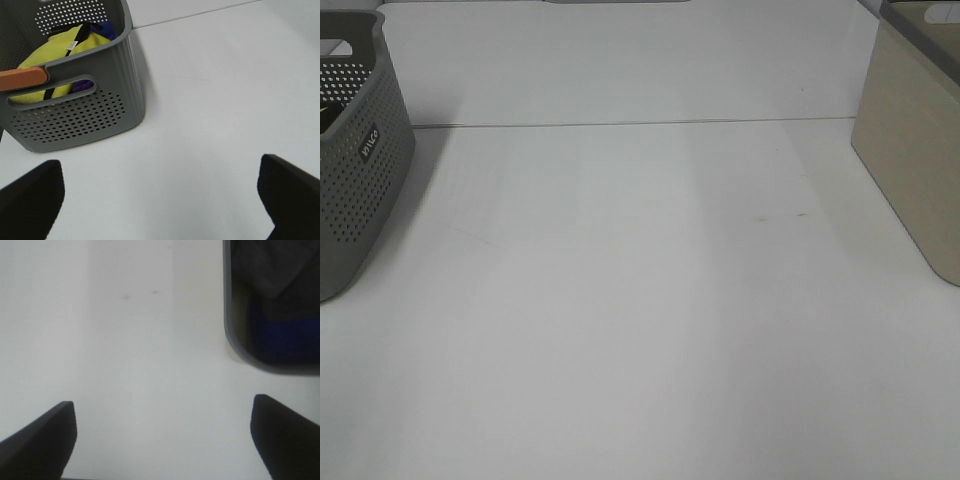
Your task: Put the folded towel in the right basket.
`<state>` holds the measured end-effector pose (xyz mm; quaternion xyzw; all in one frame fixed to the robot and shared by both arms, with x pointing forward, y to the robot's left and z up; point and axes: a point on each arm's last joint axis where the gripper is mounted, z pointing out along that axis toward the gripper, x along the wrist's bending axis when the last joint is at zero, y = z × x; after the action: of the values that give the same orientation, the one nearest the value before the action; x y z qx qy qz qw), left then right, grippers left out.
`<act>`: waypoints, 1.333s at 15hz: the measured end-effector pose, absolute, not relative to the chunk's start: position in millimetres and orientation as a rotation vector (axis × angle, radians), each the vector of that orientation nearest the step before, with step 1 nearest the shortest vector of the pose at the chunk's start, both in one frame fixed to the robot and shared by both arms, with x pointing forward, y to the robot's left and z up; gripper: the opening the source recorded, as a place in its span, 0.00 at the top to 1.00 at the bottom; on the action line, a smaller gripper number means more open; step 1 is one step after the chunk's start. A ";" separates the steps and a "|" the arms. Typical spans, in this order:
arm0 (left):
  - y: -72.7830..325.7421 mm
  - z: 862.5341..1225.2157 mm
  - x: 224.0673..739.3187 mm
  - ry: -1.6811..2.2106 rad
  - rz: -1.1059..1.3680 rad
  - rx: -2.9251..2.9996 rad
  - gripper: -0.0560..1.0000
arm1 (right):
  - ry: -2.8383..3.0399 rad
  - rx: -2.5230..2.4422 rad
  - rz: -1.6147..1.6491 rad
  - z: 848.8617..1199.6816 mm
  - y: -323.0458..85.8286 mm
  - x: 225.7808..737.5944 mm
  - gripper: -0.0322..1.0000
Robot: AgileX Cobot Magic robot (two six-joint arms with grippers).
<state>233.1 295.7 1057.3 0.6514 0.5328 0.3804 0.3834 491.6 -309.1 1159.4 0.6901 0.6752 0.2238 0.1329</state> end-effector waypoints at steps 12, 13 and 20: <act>295.7 1057.3 233.1 1.358 0.970 1.661 0.01 | 1.821 1.831 0.767 1073.8 -291.6 294.9 0.13; 295.7 1057.3 233.1 1.358 0.970 1.661 0.01 | 1.710 1.704 0.841 1066.1 -291.0 266.3 0.13; 295.7 1057.3 233.1 1.358 0.970 1.661 0.01 | 1.589 1.515 0.957 1054.3 -292.4 234.2 0.13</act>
<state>233.1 295.7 1057.3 0.6514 0.5328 0.3804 0.3834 234.2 -292.4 1054.3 0.5890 0.6177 0.3721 0.3648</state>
